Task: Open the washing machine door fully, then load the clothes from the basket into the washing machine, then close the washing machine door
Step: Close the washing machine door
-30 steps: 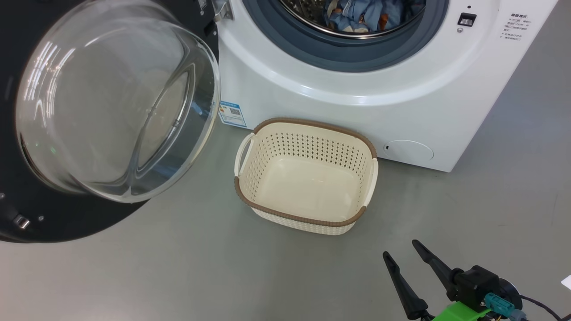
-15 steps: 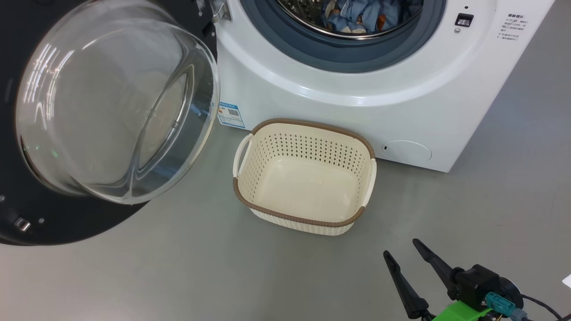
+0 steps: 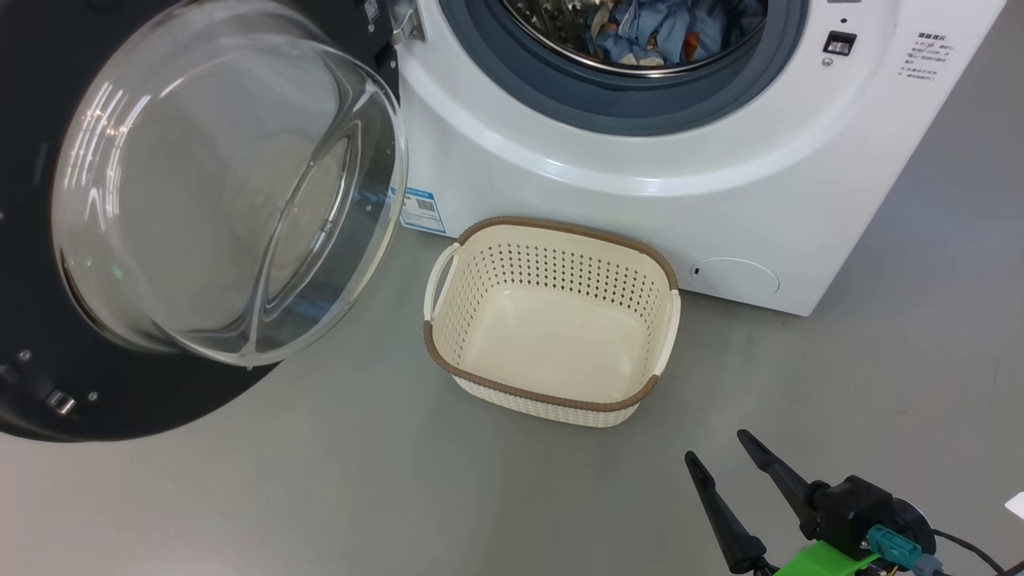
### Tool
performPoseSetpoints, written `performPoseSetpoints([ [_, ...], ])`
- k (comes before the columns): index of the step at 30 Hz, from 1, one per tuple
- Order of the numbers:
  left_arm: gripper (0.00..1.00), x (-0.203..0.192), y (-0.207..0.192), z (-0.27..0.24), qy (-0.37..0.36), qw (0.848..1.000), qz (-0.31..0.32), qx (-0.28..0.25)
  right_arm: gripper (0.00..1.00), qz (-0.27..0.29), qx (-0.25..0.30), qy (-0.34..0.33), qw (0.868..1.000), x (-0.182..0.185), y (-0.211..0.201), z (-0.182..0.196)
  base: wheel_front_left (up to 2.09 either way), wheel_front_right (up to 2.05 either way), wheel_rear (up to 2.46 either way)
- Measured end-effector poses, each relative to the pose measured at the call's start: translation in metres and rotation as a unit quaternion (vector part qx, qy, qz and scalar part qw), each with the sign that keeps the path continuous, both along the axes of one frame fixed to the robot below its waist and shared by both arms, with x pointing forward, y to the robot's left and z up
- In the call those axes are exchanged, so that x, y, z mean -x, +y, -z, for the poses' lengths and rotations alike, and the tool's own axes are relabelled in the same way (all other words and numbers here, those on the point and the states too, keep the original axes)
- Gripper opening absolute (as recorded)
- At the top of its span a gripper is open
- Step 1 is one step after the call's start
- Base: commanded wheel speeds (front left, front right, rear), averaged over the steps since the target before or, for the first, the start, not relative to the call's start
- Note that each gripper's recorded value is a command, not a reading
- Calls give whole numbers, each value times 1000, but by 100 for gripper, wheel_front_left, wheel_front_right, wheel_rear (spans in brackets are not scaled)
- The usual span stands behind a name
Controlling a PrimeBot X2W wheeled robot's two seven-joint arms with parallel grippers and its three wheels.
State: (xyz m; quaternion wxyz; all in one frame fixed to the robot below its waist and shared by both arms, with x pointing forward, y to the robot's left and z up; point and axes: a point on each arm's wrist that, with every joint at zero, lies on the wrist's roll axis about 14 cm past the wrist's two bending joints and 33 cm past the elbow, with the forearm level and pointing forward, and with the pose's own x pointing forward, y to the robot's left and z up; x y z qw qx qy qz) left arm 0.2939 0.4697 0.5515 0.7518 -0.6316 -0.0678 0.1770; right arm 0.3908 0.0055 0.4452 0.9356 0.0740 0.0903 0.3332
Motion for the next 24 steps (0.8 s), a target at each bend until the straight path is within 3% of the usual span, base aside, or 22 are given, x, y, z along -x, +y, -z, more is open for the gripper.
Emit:
performPoseSetpoints([
  [24, 0, -8, -3, 11, 27, 1000, 1, -5, 100, 3, 9, 10, 1000, -1, -7, 9, 0, 0, 0],
])
